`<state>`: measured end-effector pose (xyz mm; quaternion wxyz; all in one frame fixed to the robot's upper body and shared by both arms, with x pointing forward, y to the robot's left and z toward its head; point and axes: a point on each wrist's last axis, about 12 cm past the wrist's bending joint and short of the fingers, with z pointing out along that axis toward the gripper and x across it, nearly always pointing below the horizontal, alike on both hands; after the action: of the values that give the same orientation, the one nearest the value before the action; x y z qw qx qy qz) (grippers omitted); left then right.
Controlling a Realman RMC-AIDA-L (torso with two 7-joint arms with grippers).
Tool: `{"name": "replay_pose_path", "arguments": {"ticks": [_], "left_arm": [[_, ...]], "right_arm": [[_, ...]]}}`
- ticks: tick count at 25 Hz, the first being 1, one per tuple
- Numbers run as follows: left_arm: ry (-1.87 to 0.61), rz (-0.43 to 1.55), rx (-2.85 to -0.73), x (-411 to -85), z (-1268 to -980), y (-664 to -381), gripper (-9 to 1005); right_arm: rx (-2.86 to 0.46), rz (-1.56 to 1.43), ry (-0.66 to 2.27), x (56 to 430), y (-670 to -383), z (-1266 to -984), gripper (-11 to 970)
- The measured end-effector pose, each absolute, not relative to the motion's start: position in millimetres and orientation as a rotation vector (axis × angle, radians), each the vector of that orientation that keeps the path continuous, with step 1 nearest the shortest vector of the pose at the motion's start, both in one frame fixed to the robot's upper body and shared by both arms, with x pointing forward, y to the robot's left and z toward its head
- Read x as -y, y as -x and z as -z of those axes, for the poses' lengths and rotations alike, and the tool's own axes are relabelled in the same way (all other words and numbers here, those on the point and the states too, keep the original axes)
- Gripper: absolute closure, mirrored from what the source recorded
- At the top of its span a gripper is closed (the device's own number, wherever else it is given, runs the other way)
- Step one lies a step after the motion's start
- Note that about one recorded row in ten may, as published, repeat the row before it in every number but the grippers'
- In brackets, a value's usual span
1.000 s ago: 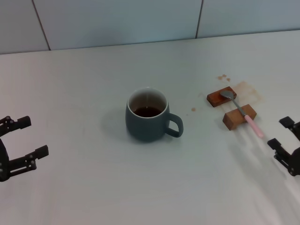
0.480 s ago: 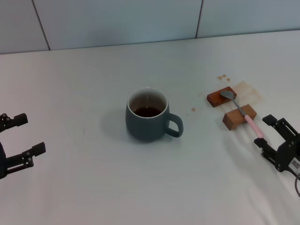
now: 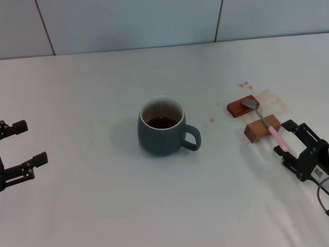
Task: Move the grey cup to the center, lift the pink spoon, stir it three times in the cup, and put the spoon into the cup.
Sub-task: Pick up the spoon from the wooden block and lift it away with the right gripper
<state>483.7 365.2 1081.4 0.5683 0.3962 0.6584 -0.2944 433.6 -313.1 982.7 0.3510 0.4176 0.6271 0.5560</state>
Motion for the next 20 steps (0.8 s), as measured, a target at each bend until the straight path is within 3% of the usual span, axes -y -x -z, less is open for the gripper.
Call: {"name": "replay_pose_path", "arguments": {"ticks": [20], "left_arm": [[-0.932, 0.672, -1.518, -365.5, -1085.9, -488.4, 162]], "right_arm": [[-1.629, -1.439, -1.094, 308.4, -446.4, -983.3, 184]]}}
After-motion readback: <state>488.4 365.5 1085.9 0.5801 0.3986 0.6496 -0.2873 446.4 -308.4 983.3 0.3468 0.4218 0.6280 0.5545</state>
